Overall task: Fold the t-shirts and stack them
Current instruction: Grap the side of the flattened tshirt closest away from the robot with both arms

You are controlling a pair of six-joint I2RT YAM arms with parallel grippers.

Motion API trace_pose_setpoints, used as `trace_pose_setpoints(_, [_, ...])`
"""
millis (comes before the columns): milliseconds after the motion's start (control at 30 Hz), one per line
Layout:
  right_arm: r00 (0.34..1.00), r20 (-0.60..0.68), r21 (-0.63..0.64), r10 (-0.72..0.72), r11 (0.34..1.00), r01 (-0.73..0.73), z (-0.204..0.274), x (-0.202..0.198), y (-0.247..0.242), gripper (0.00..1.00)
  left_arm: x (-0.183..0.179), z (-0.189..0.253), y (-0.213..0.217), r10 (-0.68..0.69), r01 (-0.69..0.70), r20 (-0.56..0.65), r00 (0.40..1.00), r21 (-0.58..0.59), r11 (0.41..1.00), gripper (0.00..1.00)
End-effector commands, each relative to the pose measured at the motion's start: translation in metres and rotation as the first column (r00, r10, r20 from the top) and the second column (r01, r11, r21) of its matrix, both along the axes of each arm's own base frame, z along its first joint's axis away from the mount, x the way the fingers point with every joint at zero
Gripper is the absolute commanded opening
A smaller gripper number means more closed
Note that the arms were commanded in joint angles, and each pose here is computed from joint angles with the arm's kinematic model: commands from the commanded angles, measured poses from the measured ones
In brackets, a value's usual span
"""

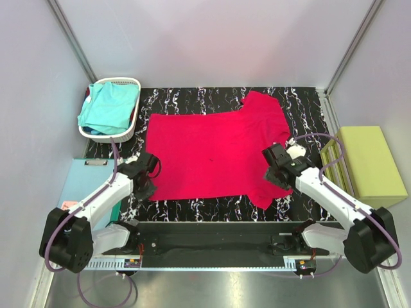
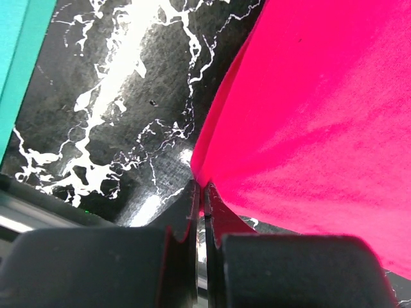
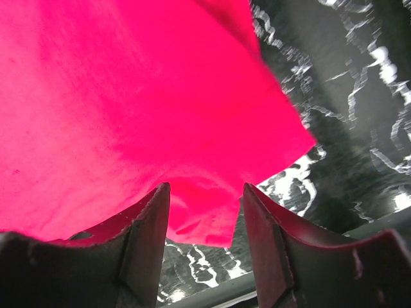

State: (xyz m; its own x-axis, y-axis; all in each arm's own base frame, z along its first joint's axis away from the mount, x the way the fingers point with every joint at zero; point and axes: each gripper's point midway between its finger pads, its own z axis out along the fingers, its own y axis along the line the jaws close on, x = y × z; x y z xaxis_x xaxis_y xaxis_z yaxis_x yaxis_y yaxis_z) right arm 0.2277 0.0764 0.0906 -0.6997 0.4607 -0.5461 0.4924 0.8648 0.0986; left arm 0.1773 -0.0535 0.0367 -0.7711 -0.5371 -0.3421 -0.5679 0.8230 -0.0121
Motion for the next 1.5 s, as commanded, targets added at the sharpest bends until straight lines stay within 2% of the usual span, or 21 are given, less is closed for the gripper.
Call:
trace_pose_setpoints(0, [0.999,-0.030,0.097,-0.036,0.995,0.039,-0.012,0.003,0.020,0.57,0.002,0.012,0.007,0.013,-0.013,0.019,1.000,0.026,1.000,0.00])
trace_pose_setpoints(200, [0.988,-0.146,0.150,-0.060,0.985,0.082,-0.038,-0.011,0.032,0.56,0.002,0.011,0.006,0.006,-0.006,0.010,1.000,0.025,1.000,0.00])
trace_pose_setpoints(867, [0.966,-0.196,0.146,-0.169,0.969,0.199,-0.048,-0.062,0.005,0.45,0.005,0.006,0.001,-0.018,0.018,-0.003,1.000,0.013,1.000,0.00])
trace_pose_setpoints(1467, [0.965,-0.176,0.019,-0.194,0.979,0.201,-0.067,-0.031,0.000,0.51,0.004,0.004,-0.002,-0.030,0.030,-0.007,1.000,-0.001,1.000,0.00])
